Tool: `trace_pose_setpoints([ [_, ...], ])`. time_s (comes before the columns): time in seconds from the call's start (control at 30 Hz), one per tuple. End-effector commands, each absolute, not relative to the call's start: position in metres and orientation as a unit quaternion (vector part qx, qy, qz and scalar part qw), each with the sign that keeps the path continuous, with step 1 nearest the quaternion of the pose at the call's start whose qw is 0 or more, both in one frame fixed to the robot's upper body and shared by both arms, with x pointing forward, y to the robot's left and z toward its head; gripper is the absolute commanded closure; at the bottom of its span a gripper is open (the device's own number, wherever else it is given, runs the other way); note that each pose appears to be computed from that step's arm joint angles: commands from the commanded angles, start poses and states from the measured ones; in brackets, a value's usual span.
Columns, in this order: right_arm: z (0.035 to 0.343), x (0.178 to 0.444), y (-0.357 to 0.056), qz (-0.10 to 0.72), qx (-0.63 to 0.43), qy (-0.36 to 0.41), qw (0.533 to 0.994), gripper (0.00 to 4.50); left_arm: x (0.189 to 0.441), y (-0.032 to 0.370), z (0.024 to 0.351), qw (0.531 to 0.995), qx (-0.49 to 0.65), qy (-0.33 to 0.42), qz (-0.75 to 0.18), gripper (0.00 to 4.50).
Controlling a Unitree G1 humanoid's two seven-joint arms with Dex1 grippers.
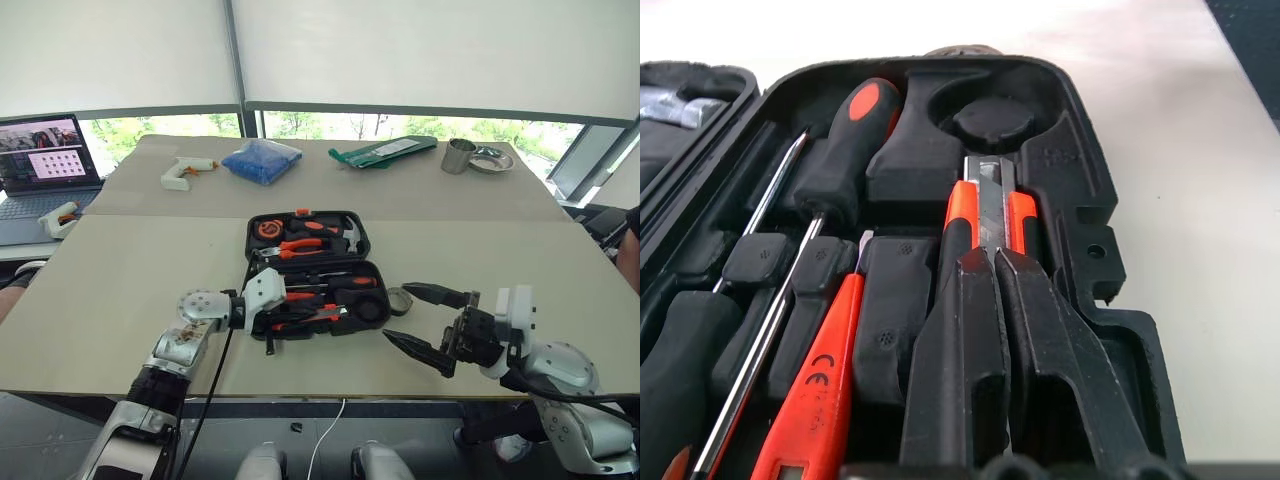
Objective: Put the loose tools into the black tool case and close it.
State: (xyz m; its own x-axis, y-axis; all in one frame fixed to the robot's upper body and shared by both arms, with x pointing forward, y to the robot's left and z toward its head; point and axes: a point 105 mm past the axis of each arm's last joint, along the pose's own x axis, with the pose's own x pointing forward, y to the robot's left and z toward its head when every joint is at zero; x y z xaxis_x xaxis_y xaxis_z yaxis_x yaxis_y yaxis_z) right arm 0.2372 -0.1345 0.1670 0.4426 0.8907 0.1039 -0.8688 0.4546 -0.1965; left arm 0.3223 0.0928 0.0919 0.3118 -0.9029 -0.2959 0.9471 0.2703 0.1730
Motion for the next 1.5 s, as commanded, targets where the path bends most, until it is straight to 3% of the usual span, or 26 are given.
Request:
trace_pose_setpoints([
  [0.03, 0.175, 0.232, -0.132, 0.525, -0.059, -0.106, 0.842, 0.00, 0.318, 0.091, 0.068, 0.800, 0.114, 0.155, -0.568, 4.35],
  [0.17, 0.175, 0.233, -0.132, 0.524, -0.058, -0.104, 0.843, 0.00, 0.306, 0.099, 0.051, 0.783, 0.122, 0.216, -0.570, 4.35],
  [0.3, 0.175, 0.233, -0.133, 0.522, -0.059, -0.105, 0.845, 0.00, 0.303, 0.101, 0.047, 0.778, 0.136, 0.218, -0.573, 4.35],
  [0.43, 0.174, 0.235, -0.139, 0.508, -0.068, -0.104, 0.852, 0.00, 0.301, 0.103, 0.055, 0.776, 0.130, 0.183, -0.590, 4.35],
  [0.6, 0.173, 0.231, -0.168, 0.469, -0.118, -0.101, 0.869, 0.00, 0.309, 0.114, 0.121, 0.774, 0.087, 0.028, -0.626, 4.35],
  [0.7, 0.162, 0.227, -0.191, 0.441, -0.164, -0.080, 0.879, 0.00, 0.311, 0.125, 0.153, 0.779, 0.100, -0.032, -0.618, 3.57],
  [0.87, 0.123, 0.214, -0.228, 0.392, -0.195, -0.014, 0.899, 0.00, 0.300, 0.146, 0.187, 0.795, 0.130, -0.075, -0.587, 1.80],
  [1.03, 0.109, 0.218, -0.249, 0.359, -0.204, 0.014, 0.911, 0.00, 0.288, 0.185, 0.175, 0.811, 0.139, -0.059, -0.566, 0.11],
  [1.13, 0.109, 0.235, -0.252, 0.344, -0.218, 0.064, 0.911, 0.00, 0.280, 0.210, 0.173, 0.815, 0.125, -0.074, -0.561, 0.11],
  [1.23, 0.127, 0.254, -0.227, 0.395, -0.235, 0.066, 0.886, 0.00, 0.279, 0.218, 0.169, 0.820, 0.123, -0.075, -0.555, 0.11],
  [1.5, 0.148, 0.294, -0.176, 0.494, -0.332, 0.168, 0.786, 0.00, 0.273, 0.177, 0.176, 0.786, 0.094, -0.086, -0.605, 0.11],
])
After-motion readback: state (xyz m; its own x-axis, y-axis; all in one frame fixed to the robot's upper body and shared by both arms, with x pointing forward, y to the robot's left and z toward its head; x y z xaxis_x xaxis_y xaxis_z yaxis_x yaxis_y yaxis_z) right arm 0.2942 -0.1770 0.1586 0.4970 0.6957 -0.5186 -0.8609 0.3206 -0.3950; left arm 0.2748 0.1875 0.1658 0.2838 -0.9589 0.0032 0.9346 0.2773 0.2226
